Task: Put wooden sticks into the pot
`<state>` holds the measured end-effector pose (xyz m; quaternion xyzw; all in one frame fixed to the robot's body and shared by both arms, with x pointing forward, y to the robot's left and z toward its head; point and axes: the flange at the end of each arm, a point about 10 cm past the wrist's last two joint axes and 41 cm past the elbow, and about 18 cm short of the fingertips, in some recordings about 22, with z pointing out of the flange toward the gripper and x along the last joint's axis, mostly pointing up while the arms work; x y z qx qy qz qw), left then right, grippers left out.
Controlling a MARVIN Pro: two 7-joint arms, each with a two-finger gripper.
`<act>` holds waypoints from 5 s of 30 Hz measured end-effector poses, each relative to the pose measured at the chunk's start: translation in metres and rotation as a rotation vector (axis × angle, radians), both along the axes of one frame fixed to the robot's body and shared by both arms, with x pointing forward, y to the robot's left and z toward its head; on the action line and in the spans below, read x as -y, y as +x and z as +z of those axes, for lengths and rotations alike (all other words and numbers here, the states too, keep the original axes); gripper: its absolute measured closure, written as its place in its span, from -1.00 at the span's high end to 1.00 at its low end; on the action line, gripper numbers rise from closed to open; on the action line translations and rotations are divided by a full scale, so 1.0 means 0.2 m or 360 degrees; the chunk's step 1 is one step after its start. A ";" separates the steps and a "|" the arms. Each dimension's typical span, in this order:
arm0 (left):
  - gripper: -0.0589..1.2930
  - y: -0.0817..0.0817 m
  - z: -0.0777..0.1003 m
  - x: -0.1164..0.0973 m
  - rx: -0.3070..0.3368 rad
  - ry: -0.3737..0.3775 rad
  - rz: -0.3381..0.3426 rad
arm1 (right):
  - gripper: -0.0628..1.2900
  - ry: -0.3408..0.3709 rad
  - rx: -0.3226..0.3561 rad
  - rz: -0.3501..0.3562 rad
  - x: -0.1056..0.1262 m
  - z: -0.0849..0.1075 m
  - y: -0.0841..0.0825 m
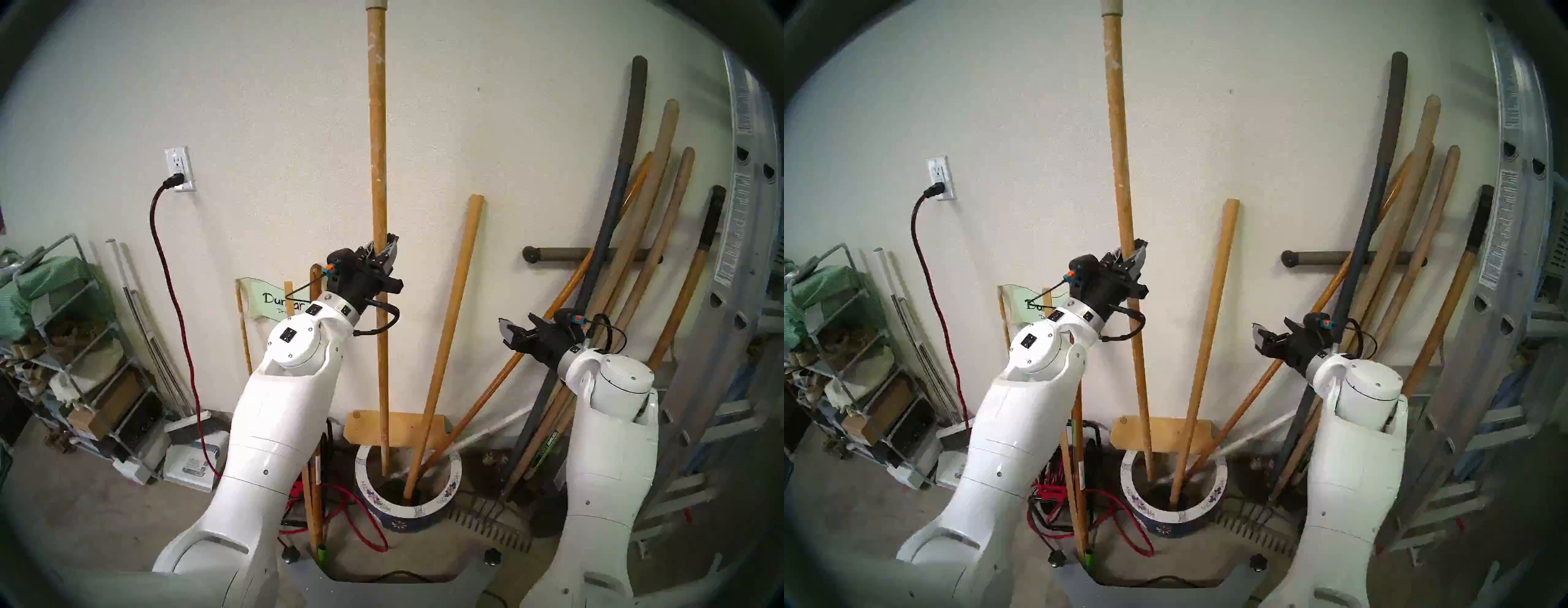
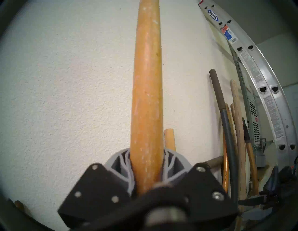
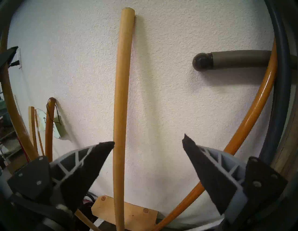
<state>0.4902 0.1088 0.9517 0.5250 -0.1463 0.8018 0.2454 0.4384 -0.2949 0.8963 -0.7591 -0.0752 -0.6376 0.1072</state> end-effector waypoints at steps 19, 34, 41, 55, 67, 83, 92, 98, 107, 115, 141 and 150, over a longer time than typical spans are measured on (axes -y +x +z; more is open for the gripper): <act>-0.58 0.05 -0.38 -0.06 -0.0317 -0.0177 0.0113 | 0.88 0.0000 0.0000 0.0000 0.00 0.00 0.00; -0.59 0.13 -0.54 0.02 -0.0421 0.0103 0.0077 | 0.89 0.0000 0.0000 0.0000 0.00 0.00 0.00; -0.59 0.18 -0.64 0.03 -0.0500 0.0166 0.0069 | 0.89 0.0000 0.0000 0.0000 0.00 0.00 0.00; -0.59 0.24 -0.78 0.05 -0.0636 0.0156 0.0067 | 0.89 0.0000 0.0000 0.0000 0.00 0.00 0.00; -0.61 0.29 -0.83 0.06 -0.0735 0.0175 0.0114 | 0.89 0.0000 0.0000 0.0000 0.00 0.00 0.00; -0.61 0.41 -0.83 0.18 -0.0911 0.0419 0.0128 | 0.89 0.0000 0.0000 0.0000 0.00 0.00 0.00; -0.61 0.47 -0.81 0.21 -0.0961 0.0475 0.0143 | 0.89 0.0000 0.0000 0.0000 0.00 0.00 0.00; -0.61 0.50 -0.81 0.21 -0.0991 0.0482 0.0165 | 0.89 0.0000 0.0000 0.0000 0.00 0.00 0.00; -0.60 0.52 -0.80 0.22 -0.1027 0.0480 0.0185 | 0.89 0.0000 0.0000 0.0000 0.00 0.00 0.00; -0.33 0.53 -0.78 0.22 -0.1036 0.0474 0.0188 | 0.89 0.0000 0.0000 0.0000 0.00 0.00 0.00; 0.89 0.54 -0.74 0.23 -0.0907 0.0415 0.0214 | 0.89 -0.0001 0.0000 0.0001 0.00 0.00 0.00; 0.89 0.51 -0.77 0.24 -0.0856 0.0333 0.0162 | 0.89 -0.0001 0.0000 0.0001 0.00 0.00 0.00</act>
